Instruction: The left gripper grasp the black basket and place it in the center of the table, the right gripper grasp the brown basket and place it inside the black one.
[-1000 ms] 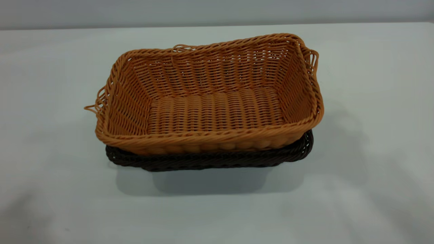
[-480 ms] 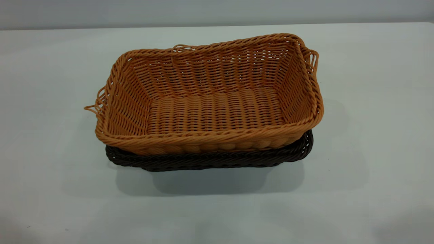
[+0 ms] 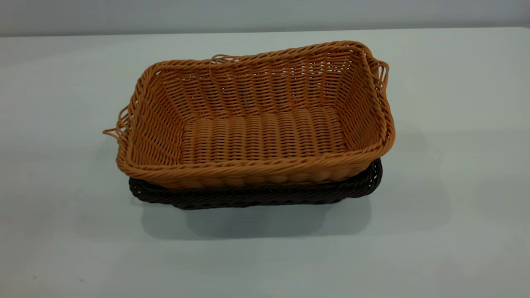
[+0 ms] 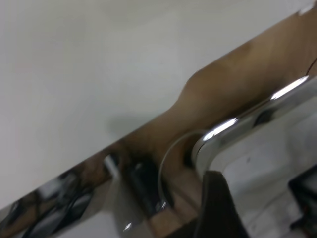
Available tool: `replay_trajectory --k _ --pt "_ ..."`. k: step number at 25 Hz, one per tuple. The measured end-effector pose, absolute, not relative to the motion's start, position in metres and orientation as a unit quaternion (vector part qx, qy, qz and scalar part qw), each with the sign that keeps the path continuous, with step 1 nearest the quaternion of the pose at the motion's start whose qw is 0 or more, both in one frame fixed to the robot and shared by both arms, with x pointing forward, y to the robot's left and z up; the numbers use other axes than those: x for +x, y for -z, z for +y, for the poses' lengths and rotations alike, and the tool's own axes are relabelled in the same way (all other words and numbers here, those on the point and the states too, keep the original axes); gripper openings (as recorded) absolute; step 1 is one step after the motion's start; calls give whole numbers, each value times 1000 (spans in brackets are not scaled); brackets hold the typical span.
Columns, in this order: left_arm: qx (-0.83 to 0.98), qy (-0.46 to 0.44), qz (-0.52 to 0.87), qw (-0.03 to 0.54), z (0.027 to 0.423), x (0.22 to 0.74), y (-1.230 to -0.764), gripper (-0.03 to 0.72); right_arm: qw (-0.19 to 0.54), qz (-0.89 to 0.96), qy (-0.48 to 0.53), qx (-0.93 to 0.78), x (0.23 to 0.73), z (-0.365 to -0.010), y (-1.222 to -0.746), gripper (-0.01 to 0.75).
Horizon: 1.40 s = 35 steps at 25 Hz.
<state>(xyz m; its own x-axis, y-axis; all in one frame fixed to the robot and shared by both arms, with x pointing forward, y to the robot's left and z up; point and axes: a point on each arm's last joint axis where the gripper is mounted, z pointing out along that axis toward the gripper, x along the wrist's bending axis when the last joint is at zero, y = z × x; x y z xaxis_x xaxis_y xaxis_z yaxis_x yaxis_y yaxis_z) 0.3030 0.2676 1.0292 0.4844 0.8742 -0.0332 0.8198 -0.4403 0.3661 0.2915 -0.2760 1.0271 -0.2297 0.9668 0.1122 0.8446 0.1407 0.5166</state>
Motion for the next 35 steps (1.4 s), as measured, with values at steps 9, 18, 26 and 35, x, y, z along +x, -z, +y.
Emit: replay_trajectory --k 9,18,26,35 --pt "841 -76 502 189 270 290 -1025 437 128 743 -250 607 291 -276 -1028 565" --pt "835 -95 497 215 274 280 -1028 437 133 736 -258 611 289 -278 -1027 565" --pt "746 -170 588 262 287 263 -1034 437 239 615 -341 670 256 -292 -1037 565" --pt "672 -281 600 330 290 225 -1035 437 281 591 -391 647 232 -293 -1037 565"
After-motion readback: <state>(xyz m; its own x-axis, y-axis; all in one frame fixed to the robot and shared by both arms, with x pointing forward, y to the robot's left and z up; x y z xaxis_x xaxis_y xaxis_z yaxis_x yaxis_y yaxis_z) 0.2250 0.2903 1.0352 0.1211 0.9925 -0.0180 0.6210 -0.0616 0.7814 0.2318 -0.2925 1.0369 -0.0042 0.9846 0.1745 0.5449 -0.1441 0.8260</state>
